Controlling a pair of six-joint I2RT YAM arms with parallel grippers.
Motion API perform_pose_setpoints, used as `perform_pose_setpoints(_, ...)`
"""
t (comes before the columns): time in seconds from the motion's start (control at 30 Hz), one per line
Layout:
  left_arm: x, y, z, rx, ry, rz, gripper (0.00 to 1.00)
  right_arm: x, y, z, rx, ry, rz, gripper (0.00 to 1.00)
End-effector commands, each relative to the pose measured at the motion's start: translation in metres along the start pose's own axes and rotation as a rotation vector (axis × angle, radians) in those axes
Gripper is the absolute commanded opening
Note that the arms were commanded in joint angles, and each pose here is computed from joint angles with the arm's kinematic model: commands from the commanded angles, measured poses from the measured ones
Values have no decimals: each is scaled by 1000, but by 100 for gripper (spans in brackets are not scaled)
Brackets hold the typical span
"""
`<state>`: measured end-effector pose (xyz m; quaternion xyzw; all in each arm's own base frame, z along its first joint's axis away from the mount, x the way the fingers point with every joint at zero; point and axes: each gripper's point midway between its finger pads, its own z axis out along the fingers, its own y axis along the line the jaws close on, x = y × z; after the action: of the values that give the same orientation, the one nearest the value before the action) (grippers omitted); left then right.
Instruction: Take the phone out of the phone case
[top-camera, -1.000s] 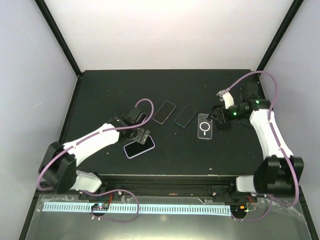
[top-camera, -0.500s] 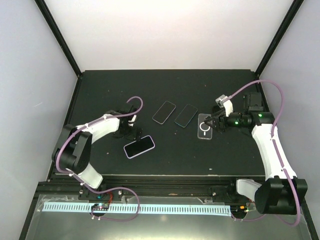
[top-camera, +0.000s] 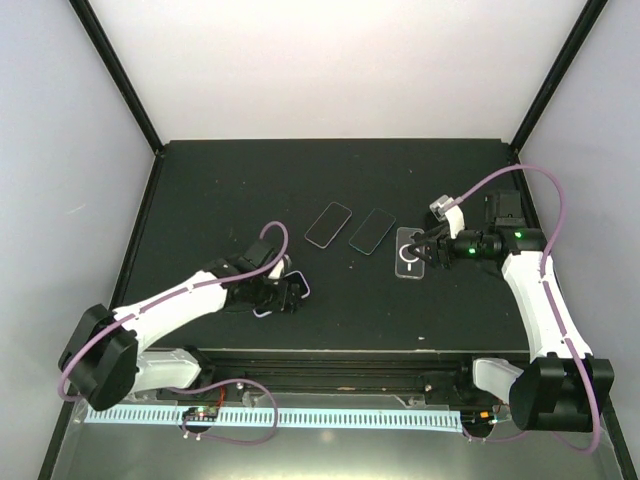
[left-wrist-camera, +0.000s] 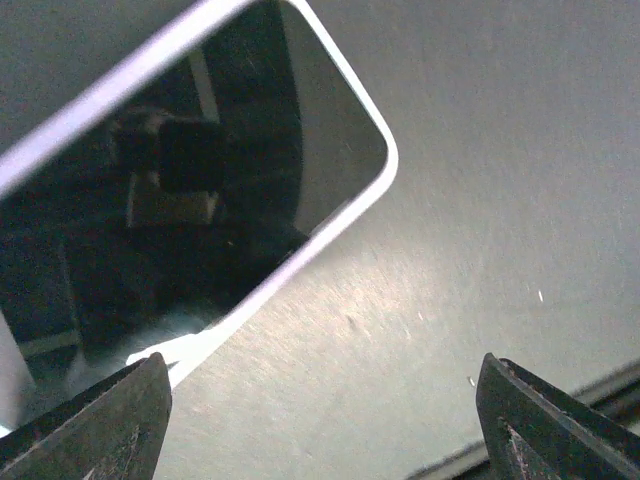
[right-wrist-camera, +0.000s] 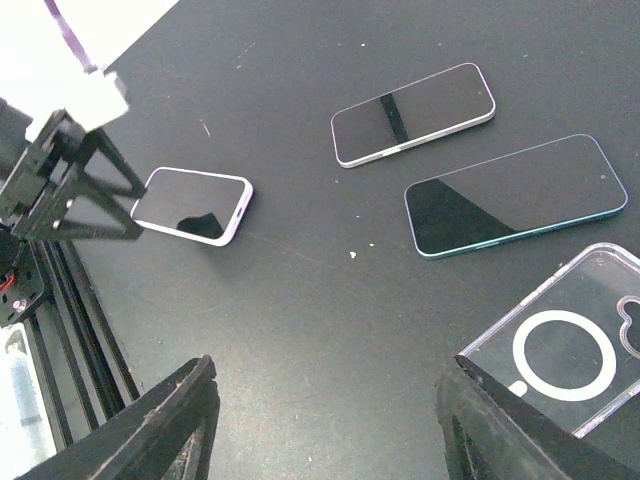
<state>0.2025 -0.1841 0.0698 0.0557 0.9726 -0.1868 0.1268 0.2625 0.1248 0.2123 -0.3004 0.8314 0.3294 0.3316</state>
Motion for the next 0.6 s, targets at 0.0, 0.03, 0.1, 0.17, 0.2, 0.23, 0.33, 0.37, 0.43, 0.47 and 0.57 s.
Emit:
perform_pose_setpoints(0.0,39,-22,15,118,145,-38,85,-6,-1,-2,17,-23,-29,59)
perform_pose_setpoints(0.03,44,-23,18,136,158,-52,86,-6,0,-2,18,-22,-32,59)
perform_pose_setpoints(0.1,49,-19,22,140,162,-77,90,-6,1,-3,17,-27,-36,59)
perform_pose_setpoints(0.17,51,-11,26,101,155,-91,94,-6,3,-4,18,-31,-41,59)
perform_pose_setpoints(0.2,50,-5,27,70,146,-100,96,-6,3,-5,19,-34,-43,59)
perform_pose_setpoints(0.23,48,0,28,41,132,-109,98,-6,4,-6,21,-37,-47,59)
perform_pose_setpoints(0.33,36,10,29,-9,71,-130,99,-6,4,-6,22,-36,-49,59)
perform_pose_setpoints(0.37,31,13,29,-17,51,-140,99,-6,4,-6,22,-36,-50,59)
perform_pose_setpoints(0.43,21,20,32,-32,24,-164,99,-6,4,-6,22,-34,-48,59)
perform_pose_setpoints(0.47,15,25,34,-45,11,-179,99,-6,4,-6,22,-35,-49,59)
perform_pose_setpoints(0.57,-11,42,38,-106,-48,-215,99,-6,3,-6,26,-36,-50,59)
